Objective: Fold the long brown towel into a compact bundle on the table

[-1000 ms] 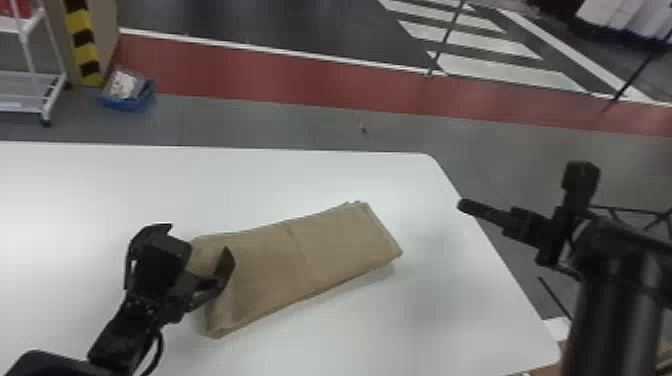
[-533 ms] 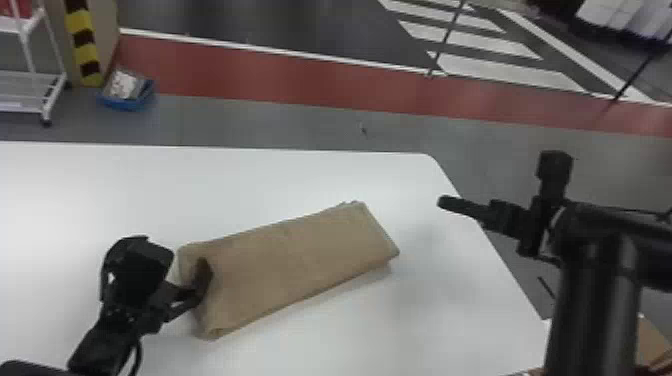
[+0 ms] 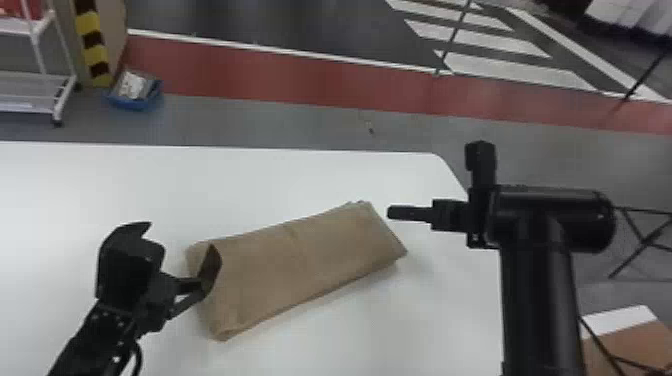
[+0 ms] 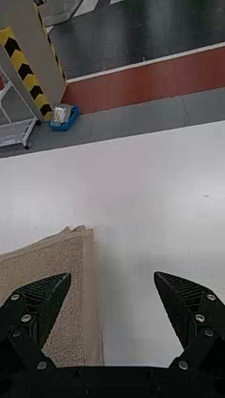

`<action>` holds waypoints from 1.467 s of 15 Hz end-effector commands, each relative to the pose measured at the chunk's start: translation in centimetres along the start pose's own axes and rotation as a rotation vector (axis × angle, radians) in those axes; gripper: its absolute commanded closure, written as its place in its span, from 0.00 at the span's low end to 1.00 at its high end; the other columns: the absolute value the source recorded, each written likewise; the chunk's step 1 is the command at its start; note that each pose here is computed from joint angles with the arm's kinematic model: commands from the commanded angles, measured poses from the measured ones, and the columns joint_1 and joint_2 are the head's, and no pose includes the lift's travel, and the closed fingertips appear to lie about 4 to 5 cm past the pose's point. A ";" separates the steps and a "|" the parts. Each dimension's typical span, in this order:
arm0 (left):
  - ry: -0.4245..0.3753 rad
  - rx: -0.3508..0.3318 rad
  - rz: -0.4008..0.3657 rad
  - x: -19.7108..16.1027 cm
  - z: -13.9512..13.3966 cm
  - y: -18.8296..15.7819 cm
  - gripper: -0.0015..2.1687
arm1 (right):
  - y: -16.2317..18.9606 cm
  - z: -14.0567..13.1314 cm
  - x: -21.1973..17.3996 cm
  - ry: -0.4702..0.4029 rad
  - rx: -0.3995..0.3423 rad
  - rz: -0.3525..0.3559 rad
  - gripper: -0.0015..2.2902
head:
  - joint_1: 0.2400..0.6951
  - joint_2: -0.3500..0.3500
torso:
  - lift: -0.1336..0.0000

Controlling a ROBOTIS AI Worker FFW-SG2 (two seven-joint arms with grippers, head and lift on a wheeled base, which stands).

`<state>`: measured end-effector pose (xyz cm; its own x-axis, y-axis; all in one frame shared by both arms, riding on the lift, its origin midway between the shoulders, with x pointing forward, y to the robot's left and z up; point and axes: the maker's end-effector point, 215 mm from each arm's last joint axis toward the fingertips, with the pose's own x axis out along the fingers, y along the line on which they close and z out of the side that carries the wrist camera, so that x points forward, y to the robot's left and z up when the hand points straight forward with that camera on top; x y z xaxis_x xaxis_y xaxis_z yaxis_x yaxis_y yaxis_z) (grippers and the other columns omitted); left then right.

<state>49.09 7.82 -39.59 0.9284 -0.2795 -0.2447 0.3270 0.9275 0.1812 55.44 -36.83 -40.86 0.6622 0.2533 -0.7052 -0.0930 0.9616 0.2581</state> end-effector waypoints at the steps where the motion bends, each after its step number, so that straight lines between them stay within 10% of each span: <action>1: -0.025 -0.016 0.001 -0.9 1.3 -0.2 0.02 | 1.9 -1.1 2.0 0.050 -0.017 0.015 0.12 | 1.00 0.07 | 0.07; 8: -0.031 -0.025 -0.002 -1.7 1.3 -0.3 0.02 | 4.2 -3.7 4.3 0.126 -0.041 0.031 0.15 | 1.00 0.14 | 0.07; 15: -0.032 -0.041 -0.010 -1.8 1.1 -0.4 0.02 | 5.7 -4.3 4.8 0.129 -0.020 0.081 0.49 | 1.00 0.16 | 0.07; 22: -0.032 -0.050 -0.003 -1.9 0.9 0.2 0.02 | 4.8 -1.7 2.1 0.031 0.108 0.129 0.50 | 1.00 0.17 | 0.07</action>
<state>47.48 8.34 -38.31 0.9327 -0.2881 -0.2170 0.3210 0.9374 0.1350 55.17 -30.55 -43.15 0.6062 0.3807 -0.6983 -0.1186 0.9114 0.3940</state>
